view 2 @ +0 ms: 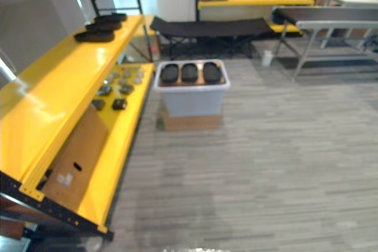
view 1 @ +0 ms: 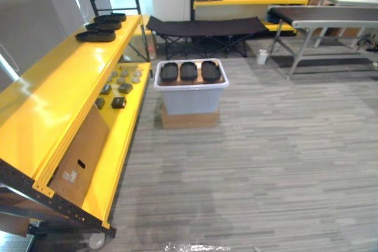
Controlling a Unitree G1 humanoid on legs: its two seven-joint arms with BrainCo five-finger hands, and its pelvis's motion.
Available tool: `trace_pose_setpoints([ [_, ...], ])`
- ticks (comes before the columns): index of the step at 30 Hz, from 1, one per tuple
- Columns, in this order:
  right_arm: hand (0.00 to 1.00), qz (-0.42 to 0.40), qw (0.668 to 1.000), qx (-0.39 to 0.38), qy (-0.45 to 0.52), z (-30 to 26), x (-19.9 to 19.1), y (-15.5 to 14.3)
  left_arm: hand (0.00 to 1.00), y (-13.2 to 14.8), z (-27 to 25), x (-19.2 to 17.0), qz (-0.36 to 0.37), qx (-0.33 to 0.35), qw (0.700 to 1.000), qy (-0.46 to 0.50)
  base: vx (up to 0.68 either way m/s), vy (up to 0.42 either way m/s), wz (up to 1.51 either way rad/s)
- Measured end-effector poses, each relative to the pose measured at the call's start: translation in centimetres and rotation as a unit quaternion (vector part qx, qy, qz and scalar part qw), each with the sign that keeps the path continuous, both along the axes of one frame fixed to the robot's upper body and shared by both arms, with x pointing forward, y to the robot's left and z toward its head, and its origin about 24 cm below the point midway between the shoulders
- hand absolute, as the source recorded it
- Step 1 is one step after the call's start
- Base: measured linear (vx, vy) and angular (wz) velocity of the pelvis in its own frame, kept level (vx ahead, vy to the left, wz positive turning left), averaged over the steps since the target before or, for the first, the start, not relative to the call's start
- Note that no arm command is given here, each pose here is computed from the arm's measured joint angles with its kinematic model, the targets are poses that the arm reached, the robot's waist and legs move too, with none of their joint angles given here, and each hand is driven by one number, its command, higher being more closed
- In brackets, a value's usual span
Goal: Walk over and take plastic housings, then place them on the shelf
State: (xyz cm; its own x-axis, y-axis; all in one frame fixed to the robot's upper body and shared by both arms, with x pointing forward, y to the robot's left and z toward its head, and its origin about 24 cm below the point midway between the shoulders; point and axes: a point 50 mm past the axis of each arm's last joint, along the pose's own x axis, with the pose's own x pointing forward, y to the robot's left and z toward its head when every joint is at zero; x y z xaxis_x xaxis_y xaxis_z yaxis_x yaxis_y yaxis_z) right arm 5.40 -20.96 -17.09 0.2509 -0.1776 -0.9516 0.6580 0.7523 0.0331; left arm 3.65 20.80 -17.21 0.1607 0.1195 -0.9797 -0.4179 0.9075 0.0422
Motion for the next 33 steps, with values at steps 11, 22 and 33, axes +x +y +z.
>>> trace_pose_setpoints([
  [11, 0.00, 0.003, 1.000, 0.005, -0.027, 0.3, 2.4, 0.5, 0.00, 0.3, 0.1, 0.8, 0.001, 0.000, 1.000, -0.011, -0.01, -0.002, 0.00],
  [22, 0.00, 0.000, 1.000, 0.002, -0.025, 0.3, 2.3, 0.4, 0.00, 0.2, 0.1, 0.9, 0.000, -0.001, 1.000, -0.012, -0.05, -0.013, -0.03],
  [33, 0.00, 0.044, 0.995, -0.048, -0.076, 0.8, 3.1, -0.4, 0.00, 0.9, 0.4, 2.0, 0.000, 0.007, 1.000, -0.025, -0.07, 0.017, -0.04],
])
